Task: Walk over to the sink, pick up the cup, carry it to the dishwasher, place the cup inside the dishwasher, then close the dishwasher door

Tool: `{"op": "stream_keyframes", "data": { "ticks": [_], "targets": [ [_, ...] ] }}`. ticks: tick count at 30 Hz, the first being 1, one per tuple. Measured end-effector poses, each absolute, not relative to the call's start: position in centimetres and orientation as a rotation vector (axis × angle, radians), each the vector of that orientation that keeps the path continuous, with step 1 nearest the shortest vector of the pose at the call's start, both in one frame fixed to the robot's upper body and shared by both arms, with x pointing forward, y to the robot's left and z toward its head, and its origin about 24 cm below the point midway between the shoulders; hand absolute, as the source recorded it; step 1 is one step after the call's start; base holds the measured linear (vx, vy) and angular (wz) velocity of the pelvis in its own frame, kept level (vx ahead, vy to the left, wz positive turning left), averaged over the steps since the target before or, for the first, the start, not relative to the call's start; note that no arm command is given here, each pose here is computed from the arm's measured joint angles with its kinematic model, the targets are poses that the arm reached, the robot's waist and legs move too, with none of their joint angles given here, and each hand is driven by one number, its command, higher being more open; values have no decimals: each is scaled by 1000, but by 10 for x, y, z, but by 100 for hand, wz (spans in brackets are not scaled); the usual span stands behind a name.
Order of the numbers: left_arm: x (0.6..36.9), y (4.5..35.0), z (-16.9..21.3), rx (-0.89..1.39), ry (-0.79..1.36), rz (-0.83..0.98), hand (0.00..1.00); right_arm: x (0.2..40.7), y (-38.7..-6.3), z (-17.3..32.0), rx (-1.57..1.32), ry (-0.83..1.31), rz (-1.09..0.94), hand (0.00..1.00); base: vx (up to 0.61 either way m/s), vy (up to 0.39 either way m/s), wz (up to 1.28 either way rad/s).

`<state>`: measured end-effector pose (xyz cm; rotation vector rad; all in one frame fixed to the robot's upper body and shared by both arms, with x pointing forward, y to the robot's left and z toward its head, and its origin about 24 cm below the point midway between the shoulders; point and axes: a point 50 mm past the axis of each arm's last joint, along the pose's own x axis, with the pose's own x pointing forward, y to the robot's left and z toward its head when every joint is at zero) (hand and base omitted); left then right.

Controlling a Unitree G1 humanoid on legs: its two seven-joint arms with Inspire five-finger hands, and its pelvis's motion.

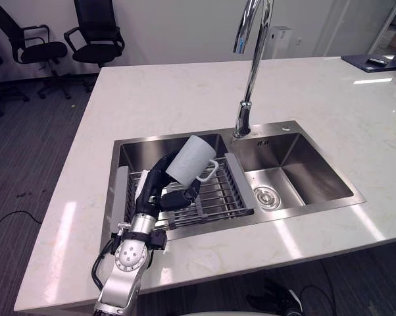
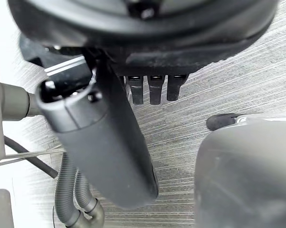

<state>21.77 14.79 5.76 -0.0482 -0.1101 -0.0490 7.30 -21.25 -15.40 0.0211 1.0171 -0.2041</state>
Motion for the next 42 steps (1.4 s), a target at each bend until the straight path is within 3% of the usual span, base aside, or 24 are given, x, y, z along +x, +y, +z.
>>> {"op": "stream_keyframes", "data": {
  "ticks": [13, 22, 29, 41, 42],
  "targets": [
    [203, 136, 65, -271, -136, -37, 30, 61, -212, -154, 57, 1026, -257, 90, -1, -1, -16],
    [201, 124, 97, -330, -282, -88, 30, 84, -196, -146, 86, 936, -239, 90, -59, -28, 9],
    [206, 117, 107, -404, -329, -82, 30, 126, -196, -132, 98, 804, -253, 90, -99, -96, 12],
    [204, 87, 114, -512, -328, -209, 30, 110, -205, -129, 120, 793, -362, 90, -167, 72, 54],
    [206, 89, 110, -487, -316, -210, 30, 109, -193, -134, 151, 822, -348, 90, -91, 264, 14]
  ]
}}
